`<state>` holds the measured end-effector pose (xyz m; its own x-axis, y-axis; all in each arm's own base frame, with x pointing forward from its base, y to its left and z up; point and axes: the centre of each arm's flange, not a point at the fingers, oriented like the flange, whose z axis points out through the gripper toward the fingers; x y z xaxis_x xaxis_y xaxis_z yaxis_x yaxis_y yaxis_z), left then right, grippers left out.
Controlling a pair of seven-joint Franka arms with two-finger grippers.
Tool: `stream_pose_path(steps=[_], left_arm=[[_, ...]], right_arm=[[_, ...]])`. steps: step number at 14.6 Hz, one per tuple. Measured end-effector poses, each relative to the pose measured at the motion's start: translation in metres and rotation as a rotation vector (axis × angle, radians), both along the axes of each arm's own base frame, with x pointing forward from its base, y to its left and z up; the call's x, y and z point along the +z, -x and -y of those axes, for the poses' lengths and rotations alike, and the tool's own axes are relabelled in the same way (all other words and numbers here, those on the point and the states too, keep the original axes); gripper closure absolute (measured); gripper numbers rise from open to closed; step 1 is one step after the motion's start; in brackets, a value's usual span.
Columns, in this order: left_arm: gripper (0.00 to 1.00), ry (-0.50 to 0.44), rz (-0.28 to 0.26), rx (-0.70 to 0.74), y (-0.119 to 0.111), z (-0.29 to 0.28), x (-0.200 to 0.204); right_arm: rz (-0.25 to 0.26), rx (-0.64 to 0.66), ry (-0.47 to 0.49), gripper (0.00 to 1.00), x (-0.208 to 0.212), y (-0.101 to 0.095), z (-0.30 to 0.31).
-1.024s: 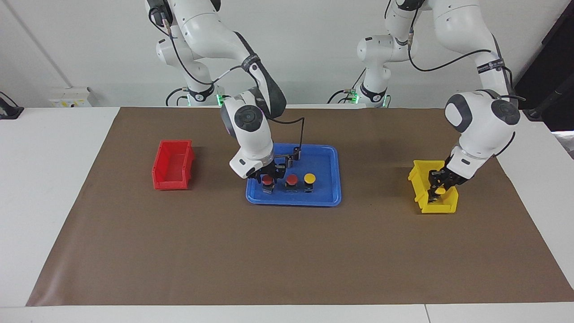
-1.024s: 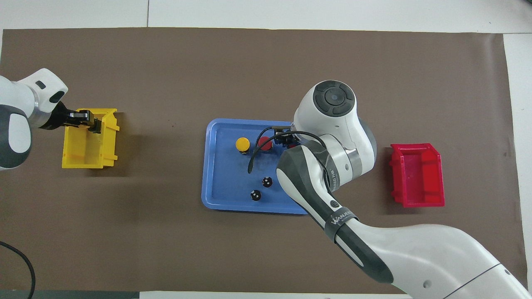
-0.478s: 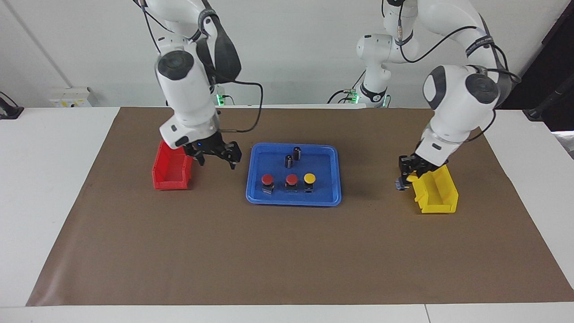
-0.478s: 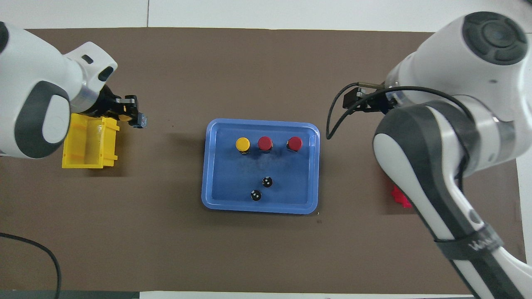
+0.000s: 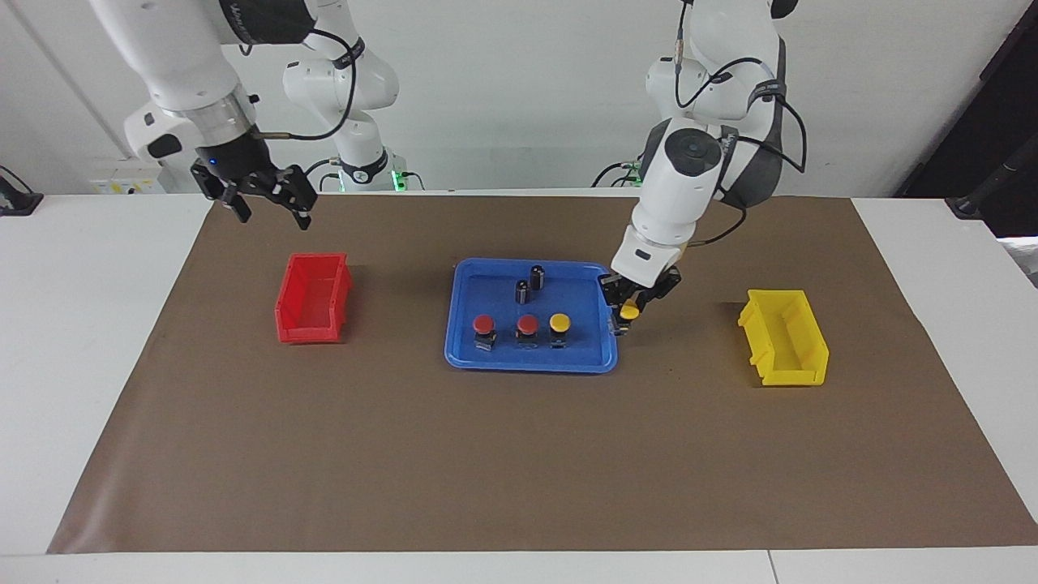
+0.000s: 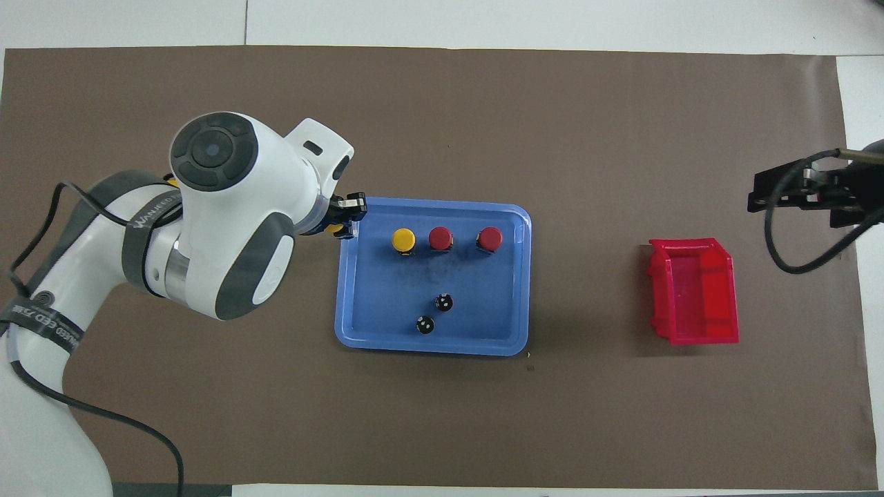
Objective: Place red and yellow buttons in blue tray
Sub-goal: 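Lower the yellow button into the tray beside the others and open the left gripper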
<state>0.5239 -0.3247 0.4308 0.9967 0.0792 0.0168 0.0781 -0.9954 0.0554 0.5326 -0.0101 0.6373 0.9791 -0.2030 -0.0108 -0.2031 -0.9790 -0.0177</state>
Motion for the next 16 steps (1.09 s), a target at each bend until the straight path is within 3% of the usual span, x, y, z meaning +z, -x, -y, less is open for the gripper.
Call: stream_pose_path(steps=[7,11,13,16], left_arm=[[0.59,0.001,0.008,-0.005,0.012,0.013,-0.059],[0.59,-0.002,0.006,-0.008,0.012,0.016,-0.07],[0.45,-0.004,0.005,-0.006,0.011,0.015,-0.069],[0.11,-0.037,-0.02,-0.015,0.011,0.012,-0.054]], right_arm=[[-0.044,0.047,0.042,0.0,0.0,0.0,0.046],[-0.068,0.047,0.032,0.0,-0.007,0.002,0.077],[-0.075,0.043,0.031,0.0,-0.01,0.001,0.08],[-0.077,0.042,0.03,0.0,-0.011,0.0,0.081]])
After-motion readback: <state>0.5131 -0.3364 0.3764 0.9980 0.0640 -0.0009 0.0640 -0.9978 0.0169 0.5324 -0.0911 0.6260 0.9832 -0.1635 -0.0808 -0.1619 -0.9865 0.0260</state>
